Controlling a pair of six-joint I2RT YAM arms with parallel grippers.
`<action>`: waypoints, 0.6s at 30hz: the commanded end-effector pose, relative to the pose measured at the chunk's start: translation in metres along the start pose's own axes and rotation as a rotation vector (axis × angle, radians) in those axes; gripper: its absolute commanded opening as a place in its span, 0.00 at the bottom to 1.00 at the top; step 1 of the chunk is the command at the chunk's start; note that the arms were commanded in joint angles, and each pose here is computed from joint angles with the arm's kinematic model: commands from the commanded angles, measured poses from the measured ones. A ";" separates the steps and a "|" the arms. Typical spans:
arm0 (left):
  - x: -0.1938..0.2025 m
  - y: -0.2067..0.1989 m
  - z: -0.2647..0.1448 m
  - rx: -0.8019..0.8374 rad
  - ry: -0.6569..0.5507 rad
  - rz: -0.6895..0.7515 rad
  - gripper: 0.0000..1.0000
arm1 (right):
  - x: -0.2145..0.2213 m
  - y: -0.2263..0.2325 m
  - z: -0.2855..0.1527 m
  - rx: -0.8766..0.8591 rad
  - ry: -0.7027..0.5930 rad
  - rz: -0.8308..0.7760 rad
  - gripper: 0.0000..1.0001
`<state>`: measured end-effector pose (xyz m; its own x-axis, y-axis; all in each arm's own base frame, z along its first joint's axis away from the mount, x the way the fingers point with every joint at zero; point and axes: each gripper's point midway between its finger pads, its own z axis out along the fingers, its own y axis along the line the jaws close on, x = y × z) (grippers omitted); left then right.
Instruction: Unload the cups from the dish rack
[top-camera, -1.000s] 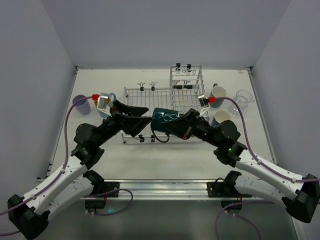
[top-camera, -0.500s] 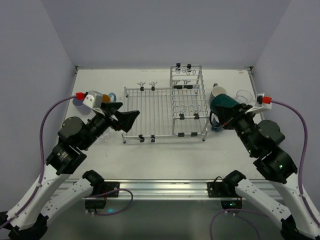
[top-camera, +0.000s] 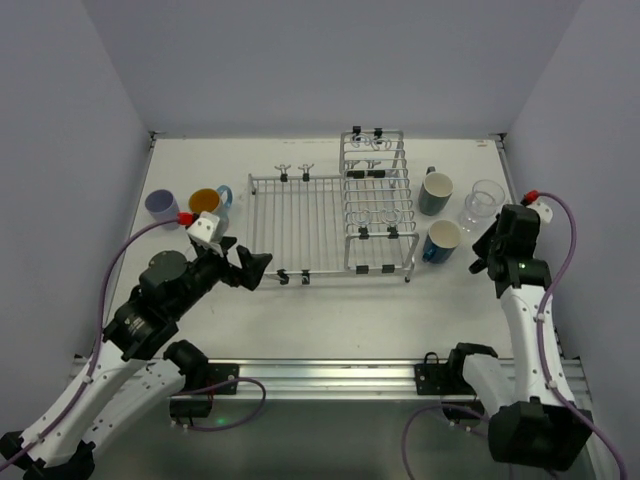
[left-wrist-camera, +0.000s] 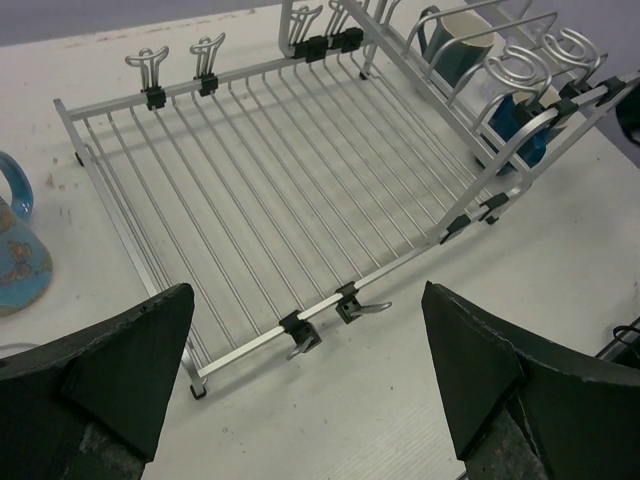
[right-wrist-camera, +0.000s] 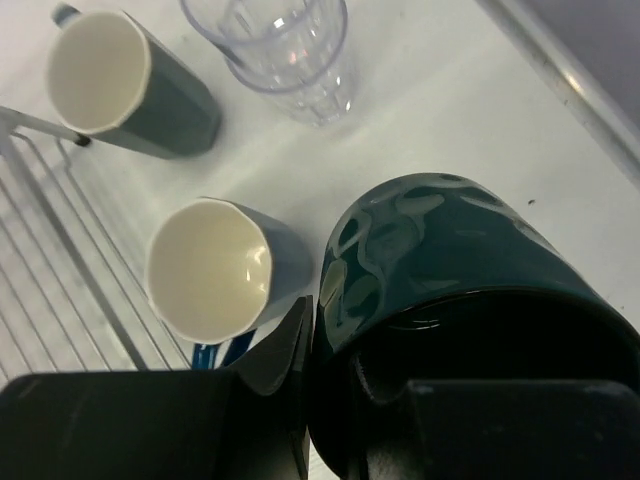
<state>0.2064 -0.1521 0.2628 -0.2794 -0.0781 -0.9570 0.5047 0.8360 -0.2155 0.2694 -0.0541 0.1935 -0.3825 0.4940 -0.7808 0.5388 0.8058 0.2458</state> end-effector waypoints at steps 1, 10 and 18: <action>-0.003 -0.003 -0.007 0.032 -0.027 0.034 1.00 | -0.001 0.015 0.024 -0.094 0.000 0.062 0.00; -0.009 -0.005 -0.016 0.042 -0.070 0.029 1.00 | 0.051 0.011 0.076 -0.061 0.176 0.115 0.00; -0.007 -0.004 -0.015 0.038 -0.060 0.029 1.00 | 0.075 0.001 0.094 -0.010 0.242 0.116 0.00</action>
<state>0.1948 -0.1454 0.2782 -0.2166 -0.1167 -0.9693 0.5265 0.8221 -0.2167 0.2943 -0.0417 0.0688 -0.5490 0.6416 -0.5357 0.5962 0.7498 0.2870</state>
